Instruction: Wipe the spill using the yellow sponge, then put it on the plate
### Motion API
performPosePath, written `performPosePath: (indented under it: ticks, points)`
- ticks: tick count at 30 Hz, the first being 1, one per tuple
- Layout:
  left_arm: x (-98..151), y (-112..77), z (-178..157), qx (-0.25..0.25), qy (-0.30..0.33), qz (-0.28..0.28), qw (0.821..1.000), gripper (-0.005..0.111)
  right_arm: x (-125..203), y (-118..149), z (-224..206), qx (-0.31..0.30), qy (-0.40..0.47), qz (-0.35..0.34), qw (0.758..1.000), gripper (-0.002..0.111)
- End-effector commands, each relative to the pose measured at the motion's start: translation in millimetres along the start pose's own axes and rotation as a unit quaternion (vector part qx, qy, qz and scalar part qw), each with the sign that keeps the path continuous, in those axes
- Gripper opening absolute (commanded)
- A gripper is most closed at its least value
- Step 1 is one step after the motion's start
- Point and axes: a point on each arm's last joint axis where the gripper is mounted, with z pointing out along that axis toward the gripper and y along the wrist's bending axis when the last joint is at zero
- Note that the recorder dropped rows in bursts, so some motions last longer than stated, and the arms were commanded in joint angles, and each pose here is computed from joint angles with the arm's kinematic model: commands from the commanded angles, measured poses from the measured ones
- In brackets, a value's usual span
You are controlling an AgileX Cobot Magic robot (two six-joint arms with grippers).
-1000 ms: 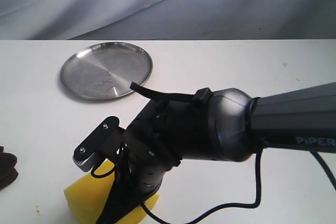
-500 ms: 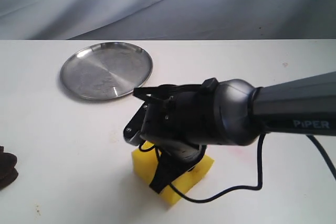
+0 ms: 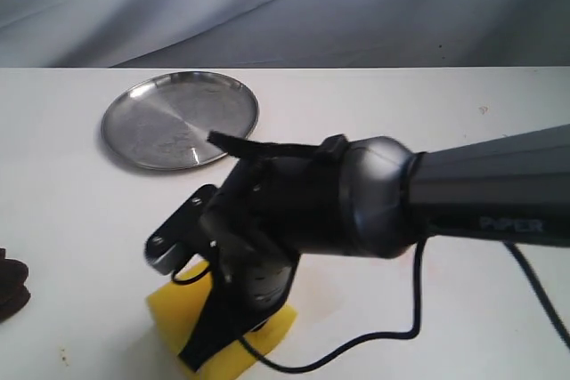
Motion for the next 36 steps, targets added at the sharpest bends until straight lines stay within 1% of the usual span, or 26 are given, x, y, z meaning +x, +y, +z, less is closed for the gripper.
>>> performPosePath:
  ticks: [1,3,5,7,10,15,18,21,23,26,29,32,36]
  points:
    - [0.8,-0.2,0.1,0.001,-0.002,-0.001,1.0,0.0,-23.6,30.7,-1.8,-0.039,-0.032,-0.008,0.999,0.0]
    - [0.8,-0.2,0.1,0.001,-0.002,-0.001,1.0,0.0,-34.5,29.8,-3.1,-0.036,-0.035,-0.008,0.999,0.0]
    - [0.8,-0.2,0.1,0.001,-0.002,-0.001,1.0,0.0,-39.4,21.0,1.5,-0.023,-0.017,-0.006,1.0,0.0]
    - [0.8,-0.2,0.1,0.001,-0.002,-0.001,1.0,0.0,-39.1,7.8,6.1,-0.011,-0.004,0.006,1.0,0.0]
    - [0.8,-0.2,0.1,0.001,-0.002,-0.001,1.0,0.0,-30.8,-20.7,14.7,-0.004,0.02,0.053,0.998,0.0]
    - [0.8,-0.2,0.1,0.001,-0.002,-0.001,1.0,0.0,2.0,-72.3,21.4,0.01,0.061,0.125,0.99,0.0]
    - [0.8,-0.2,0.1,0.001,-0.002,-0.001,1.0,0.0,27.4,-97.1,19.1,0.025,0.082,0.147,0.985,0.0]
    - [0.8,-0.2,0.1,0.001,-0.002,-0.001,1.0,0.0,52.9,-113.6,15.9,0.042,0.106,0.158,0.981,0.0]
    - [0.8,-0.2,0.1,0.001,-0.002,-0.001,1.0,0.0,67.9,-118.8,13.8,0.055,0.118,0.165,0.978,0.0]
    - [0.8,-0.2,0.1,0.001,-0.002,-0.001,1.0,0.0,82.4,-113.7,8.3,0.052,0.15,0.166,0.973,0.0]
    - [0.8,-0.2,0.1,0.001,-0.002,-0.001,1.0,0.0,80.7,-91.2,6.8,0.029,0.163,0.142,0.976,0.0]
    - [0.8,-0.2,0.1,0.001,-0.002,-0.001,1.0,0.0,66.8,-59.3,5.1,0.007,0.143,0.114,0.983,0.0]
    - [0.8,-0.2,0.1,0.001,-0.002,-0.001,1.0,0.0,32.5,-20.0,7.6,-0.025,0.118,0.076,0.99,0.0]
